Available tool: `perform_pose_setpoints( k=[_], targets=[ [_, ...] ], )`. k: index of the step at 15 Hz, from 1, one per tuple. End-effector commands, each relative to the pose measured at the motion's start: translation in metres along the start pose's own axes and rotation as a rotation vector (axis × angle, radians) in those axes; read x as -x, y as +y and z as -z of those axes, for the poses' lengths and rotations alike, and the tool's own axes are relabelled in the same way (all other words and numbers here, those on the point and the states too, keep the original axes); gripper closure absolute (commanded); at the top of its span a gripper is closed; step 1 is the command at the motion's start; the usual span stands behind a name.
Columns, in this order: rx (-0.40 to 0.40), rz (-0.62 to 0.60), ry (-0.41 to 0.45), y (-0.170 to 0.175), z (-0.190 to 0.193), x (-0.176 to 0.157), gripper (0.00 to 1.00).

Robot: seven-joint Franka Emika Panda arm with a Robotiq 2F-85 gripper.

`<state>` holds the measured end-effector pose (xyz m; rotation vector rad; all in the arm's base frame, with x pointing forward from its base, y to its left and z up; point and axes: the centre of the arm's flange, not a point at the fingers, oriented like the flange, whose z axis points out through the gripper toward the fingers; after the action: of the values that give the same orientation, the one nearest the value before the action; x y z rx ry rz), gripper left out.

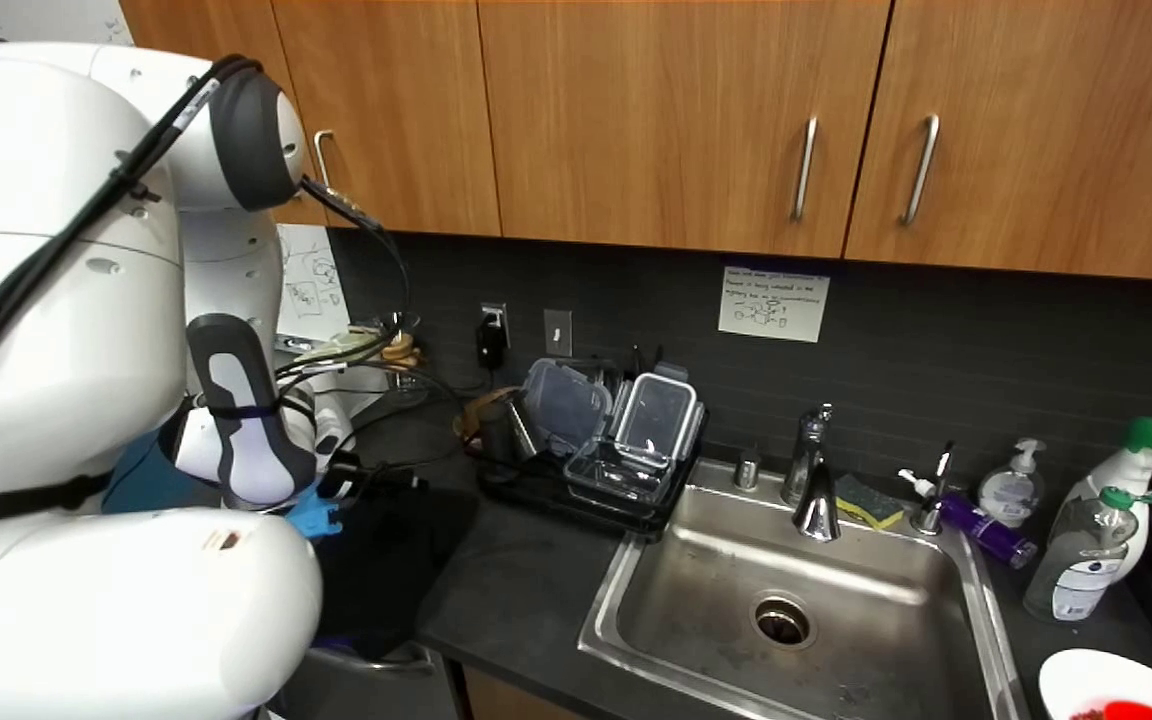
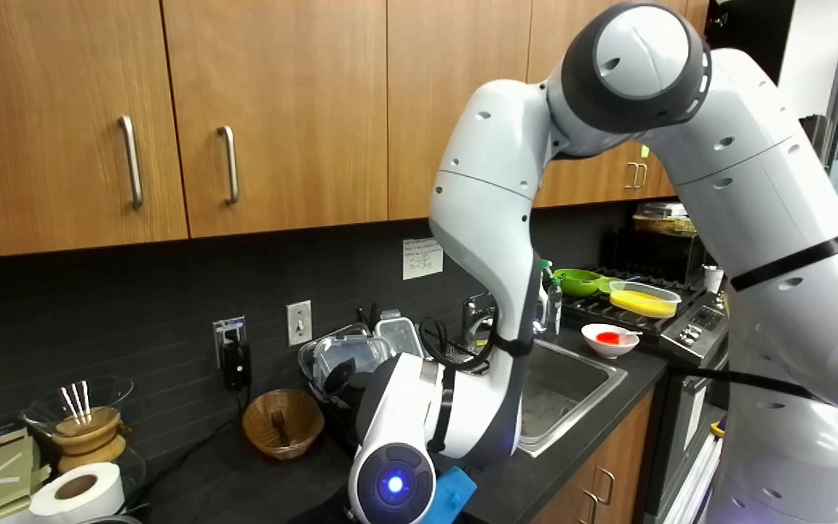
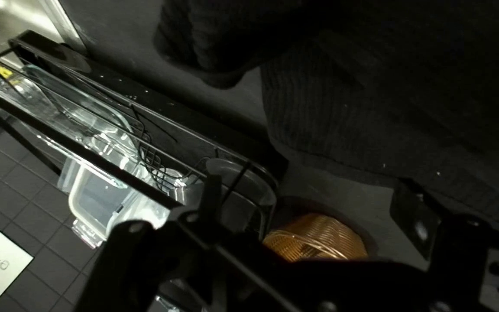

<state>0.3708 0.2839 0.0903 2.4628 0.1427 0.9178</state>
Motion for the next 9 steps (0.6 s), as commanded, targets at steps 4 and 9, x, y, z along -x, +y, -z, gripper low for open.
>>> perform_pose_setpoints(
  k=[4, 9],
  targets=[
    [0.001, -0.001, -0.002, -0.0014, 0.0007, -0.0011, 0.00],
    [0.001, 0.002, -0.001, -0.0030, 0.0019, 0.0001, 0.00]
  ],
)
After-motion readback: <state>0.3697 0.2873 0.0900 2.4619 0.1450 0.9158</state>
